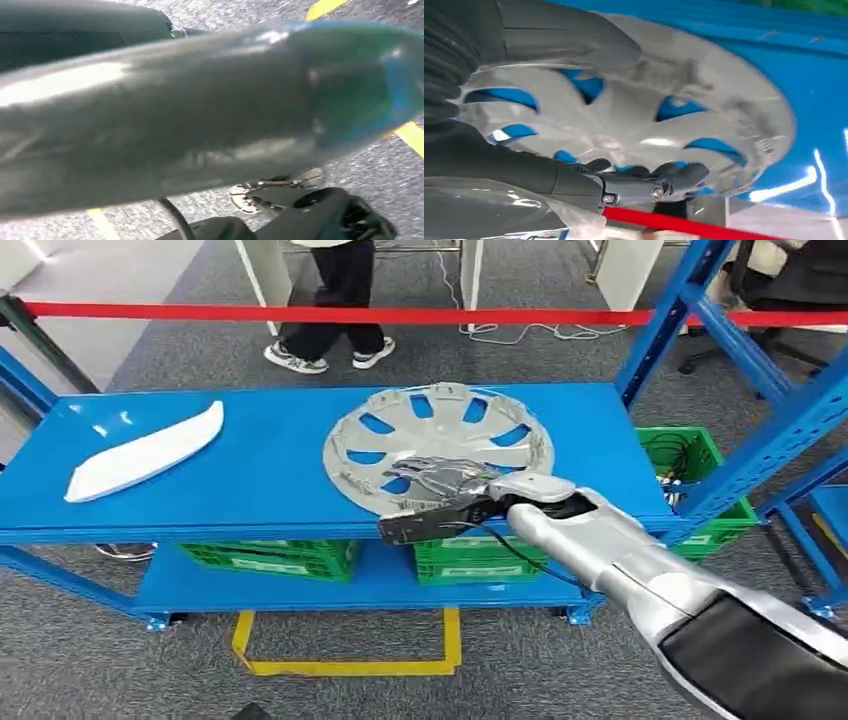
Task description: Take the parts from the cabinet and place them on the table.
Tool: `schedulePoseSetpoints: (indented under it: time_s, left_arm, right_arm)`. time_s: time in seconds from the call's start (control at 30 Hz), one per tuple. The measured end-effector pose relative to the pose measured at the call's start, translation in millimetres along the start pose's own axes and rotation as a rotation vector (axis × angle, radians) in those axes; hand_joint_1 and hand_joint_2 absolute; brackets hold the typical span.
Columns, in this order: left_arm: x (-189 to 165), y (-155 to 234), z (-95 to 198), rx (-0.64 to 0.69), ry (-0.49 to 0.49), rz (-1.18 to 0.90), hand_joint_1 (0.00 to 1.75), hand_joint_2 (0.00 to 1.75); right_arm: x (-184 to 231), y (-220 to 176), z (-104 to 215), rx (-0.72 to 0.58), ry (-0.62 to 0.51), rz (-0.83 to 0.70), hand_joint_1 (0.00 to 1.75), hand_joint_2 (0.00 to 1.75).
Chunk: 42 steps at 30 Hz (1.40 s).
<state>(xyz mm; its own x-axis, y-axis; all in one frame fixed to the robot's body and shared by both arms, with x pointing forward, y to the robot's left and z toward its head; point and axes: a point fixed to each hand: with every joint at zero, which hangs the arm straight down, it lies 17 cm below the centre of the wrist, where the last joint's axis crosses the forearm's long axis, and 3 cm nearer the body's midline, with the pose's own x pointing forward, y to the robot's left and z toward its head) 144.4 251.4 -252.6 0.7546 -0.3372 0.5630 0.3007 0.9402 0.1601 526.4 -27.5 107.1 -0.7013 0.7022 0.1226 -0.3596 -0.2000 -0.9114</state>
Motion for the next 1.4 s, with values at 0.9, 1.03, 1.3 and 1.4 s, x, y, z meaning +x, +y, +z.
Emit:
schedulePoseSetpoints:
  time_s: [0.9, 1.03, 1.3, 1.4]
  left_arm:
    - [-3.8, -0.5, 1.6, 0.003, 0.007, 0.007, 0.0, 0.0]
    - [-4.3, 0.6, 1.6, 0.011, 0.008, 0.01, 0.0, 0.0]
    - [-9.7, 0.2, 3.5, 0.016, 0.02, 0.016, 0.0, 0.0]
    - [-9.2, -2.2, 3.7, 0.014, 0.02, 0.018, 0.0, 0.0]
  right_arm:
    - [-3.6, 41.4, -0.2, 0.091, 0.037, -0.029, 0.0, 1.75]
    - [-12.7, 46.1, 1.0, 0.103, 0.075, -0.012, 0.0, 1.75]
    - [-31.5, 65.4, 6.7, 0.141, 0.144, -0.011, 0.0, 1.75]
    - [-36.1, 65.0, 7.7, 0.142, 0.158, -0.007, 0.0, 1.75]
